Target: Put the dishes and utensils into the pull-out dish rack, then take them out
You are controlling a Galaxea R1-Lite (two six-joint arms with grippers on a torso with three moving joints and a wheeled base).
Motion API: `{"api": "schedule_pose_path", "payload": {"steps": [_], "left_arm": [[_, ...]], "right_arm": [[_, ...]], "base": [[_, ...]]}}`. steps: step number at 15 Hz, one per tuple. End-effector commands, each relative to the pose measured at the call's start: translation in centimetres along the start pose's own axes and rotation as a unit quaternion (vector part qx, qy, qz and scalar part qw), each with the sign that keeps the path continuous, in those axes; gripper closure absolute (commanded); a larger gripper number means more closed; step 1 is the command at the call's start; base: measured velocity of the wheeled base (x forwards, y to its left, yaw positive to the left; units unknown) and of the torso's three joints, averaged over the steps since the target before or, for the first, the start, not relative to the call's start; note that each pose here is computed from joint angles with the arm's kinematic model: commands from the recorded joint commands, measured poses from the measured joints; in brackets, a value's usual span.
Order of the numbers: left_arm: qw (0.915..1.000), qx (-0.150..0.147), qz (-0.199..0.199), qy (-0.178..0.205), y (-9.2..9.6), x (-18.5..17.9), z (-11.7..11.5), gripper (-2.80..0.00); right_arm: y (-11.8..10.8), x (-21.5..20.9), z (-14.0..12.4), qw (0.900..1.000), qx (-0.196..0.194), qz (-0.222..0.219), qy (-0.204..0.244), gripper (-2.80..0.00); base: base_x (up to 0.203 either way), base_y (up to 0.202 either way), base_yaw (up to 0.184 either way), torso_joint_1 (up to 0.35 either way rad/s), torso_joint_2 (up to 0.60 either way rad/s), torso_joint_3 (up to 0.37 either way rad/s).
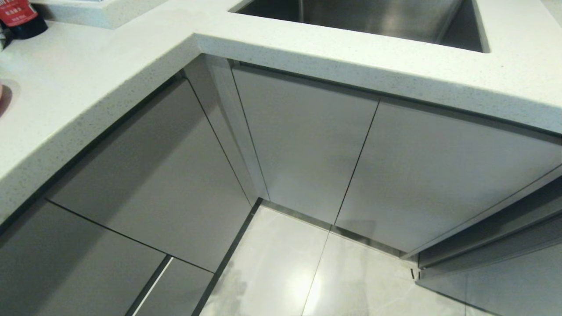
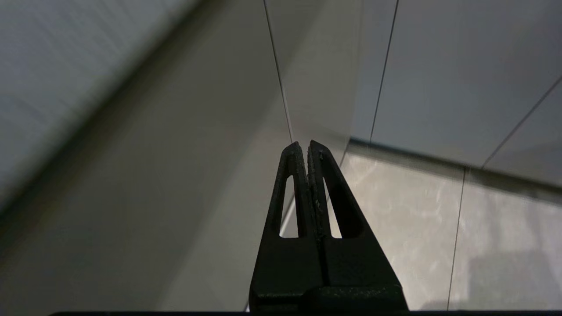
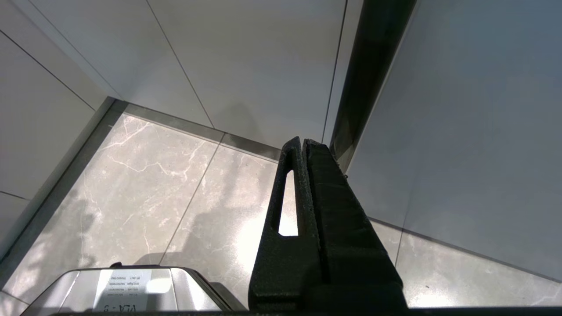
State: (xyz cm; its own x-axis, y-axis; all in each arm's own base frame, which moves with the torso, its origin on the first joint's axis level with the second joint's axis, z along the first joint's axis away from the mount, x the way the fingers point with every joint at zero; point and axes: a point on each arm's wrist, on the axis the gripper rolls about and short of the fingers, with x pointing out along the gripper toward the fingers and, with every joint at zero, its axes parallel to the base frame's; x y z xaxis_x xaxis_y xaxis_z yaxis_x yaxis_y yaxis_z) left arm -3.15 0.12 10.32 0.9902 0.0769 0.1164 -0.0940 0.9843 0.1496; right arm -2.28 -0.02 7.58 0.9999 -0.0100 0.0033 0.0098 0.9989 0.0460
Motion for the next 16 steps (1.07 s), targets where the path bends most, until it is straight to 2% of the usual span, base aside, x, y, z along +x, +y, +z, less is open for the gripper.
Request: {"api": "schedule_pose_path", "payload": {"steps": [1,3,6,7,10,12,16], "left_arm": [[0.9997,-0.004,-0.015,0.017,-0.4,0.6,-1.8,0.00],[0.9991,-0.005,-0.038,0.020,-0.5,0.6,-2.1,0.00],[0.9958,-0.017,-0.058,0.068,-0.7,0.5,-3.0,0.00],[0.9958,-0.036,-0.056,0.063,-0.7,0.5,-2.9,0.00],[0.9957,-0.055,-0.048,0.057,-0.7,0.5,-2.8,0.00],[0.9945,-0.078,-0.040,0.057,-0.6,0.5,-2.8,0.00],[0.9946,-0.077,-0.039,0.057,-0.6,0.5,-2.8,0.00]], "right_arm": [[0.0,0.0,0.0,1.000,0.000,0.000,0.000,0.00],[0.0,0.0,0.0,1.000,0.000,0.000,0.000,0.00],[0.0,0.0,0.0,1.000,0.000,0.000,0.000,0.00],[0.0,0.0,0.0,1.000,0.000,0.000,0.000,0.00],[0.0,0.0,0.0,1.000,0.000,0.000,0.000,0.00],[0.0,0.0,0.0,1.000,0.000,0.000,0.000,0.00],[0.0,0.0,0.0,1.000,0.000,0.000,0.000,0.00]], "base": [[0.000,0.000,0.000,0.000,0.00,0.000],[0.000,0.000,0.000,0.000,0.00,0.000],[0.000,0.000,0.000,0.000,0.00,0.000],[0.000,0.000,0.000,0.000,0.00,0.000],[0.000,0.000,0.000,0.000,0.00,0.000],[0.000,0.000,0.000,0.000,0.00,0.000],[0.000,0.000,0.000,0.000,0.00,0.000]]}}
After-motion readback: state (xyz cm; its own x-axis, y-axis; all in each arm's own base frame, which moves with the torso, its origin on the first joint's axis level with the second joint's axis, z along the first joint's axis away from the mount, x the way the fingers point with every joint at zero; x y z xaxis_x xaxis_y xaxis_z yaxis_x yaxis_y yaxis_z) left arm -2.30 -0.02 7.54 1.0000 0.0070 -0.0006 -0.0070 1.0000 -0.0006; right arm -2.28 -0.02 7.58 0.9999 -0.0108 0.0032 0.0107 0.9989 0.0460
